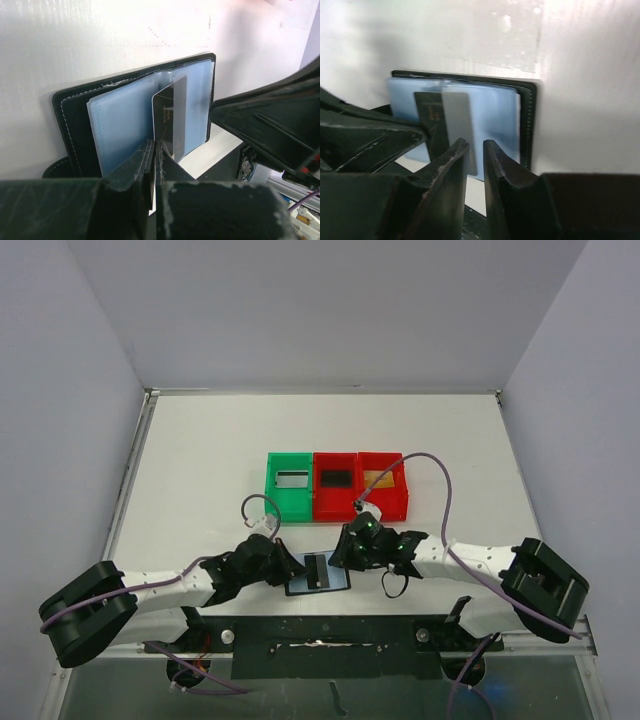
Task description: Take the credit cards out of the card holder
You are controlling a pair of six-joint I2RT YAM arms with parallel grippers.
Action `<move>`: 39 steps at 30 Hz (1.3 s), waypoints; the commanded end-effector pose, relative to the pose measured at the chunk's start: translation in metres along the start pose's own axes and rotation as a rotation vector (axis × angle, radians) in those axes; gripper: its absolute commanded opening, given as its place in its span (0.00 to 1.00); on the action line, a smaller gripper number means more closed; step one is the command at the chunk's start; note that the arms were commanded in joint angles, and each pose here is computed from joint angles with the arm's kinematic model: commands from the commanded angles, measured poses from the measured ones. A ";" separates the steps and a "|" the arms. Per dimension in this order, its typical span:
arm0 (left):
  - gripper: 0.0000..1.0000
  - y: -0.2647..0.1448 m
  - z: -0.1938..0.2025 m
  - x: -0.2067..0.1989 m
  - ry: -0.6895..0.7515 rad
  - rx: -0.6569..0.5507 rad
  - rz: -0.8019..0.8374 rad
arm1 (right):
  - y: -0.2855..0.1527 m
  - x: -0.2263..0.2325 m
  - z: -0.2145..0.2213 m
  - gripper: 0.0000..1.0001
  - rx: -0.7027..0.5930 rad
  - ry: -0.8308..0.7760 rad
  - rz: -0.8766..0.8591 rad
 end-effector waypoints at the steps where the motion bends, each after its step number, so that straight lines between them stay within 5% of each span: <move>1: 0.00 -0.001 -0.004 -0.009 0.015 -0.012 0.029 | -0.017 0.033 -0.022 0.23 -0.095 -0.088 -0.047; 12: 0.03 0.002 -0.006 -0.016 0.007 -0.014 0.047 | 0.017 0.004 0.019 0.23 0.093 0.006 0.026; 27: 0.16 0.006 -0.002 -0.027 -0.075 0.009 0.165 | 0.017 -0.002 0.020 0.22 0.086 0.027 0.024; 39: 0.00 0.004 -0.002 -0.020 -0.063 0.005 0.104 | 0.012 0.001 0.010 0.23 0.042 0.007 0.014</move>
Point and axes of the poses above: each gripper's point midway between its finger pads, its own y axis out along the fingers, its own x axis along the line the jaws close on, z = x × y, the point moved 6 cm from there along -y, back along the fingers, and after that the axes turned 2 degrees about -y, right-handed, at the moved point
